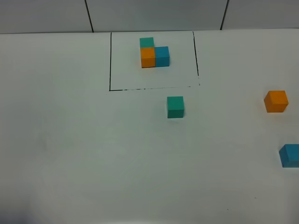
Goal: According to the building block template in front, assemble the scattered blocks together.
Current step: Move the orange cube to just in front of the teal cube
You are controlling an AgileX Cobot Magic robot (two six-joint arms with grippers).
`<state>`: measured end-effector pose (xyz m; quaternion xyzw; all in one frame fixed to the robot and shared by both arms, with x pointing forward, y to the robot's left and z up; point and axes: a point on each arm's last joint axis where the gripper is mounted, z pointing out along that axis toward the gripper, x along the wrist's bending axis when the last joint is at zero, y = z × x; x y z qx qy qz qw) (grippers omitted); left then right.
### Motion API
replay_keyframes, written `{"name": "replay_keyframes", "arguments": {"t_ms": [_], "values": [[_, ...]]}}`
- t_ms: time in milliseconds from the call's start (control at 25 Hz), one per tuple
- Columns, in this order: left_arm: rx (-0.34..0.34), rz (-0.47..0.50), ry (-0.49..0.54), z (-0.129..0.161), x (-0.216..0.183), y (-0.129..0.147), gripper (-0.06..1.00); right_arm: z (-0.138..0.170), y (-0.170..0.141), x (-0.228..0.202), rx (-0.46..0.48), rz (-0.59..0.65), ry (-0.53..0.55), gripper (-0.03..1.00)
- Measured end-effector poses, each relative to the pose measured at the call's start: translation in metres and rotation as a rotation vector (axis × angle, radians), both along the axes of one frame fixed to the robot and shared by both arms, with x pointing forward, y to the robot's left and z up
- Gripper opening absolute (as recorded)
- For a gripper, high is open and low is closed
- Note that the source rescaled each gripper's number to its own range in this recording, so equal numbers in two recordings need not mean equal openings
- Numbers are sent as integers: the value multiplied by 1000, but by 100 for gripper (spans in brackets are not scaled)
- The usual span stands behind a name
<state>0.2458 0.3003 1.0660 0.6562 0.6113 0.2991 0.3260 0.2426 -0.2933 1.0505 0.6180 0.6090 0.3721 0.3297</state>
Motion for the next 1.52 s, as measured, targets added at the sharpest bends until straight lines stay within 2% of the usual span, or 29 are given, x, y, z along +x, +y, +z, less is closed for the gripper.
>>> {"name": "replay_keyframes", "arguments": {"t_ms": [320, 1520], "values": [[-3, -6, -100, -17, -19, 1, 70, 0, 0, 0, 0, 0, -1, 72], [-1, -7, -94, -20, -18, 1, 68, 0, 0, 0, 4, 2, -4, 72]]}}
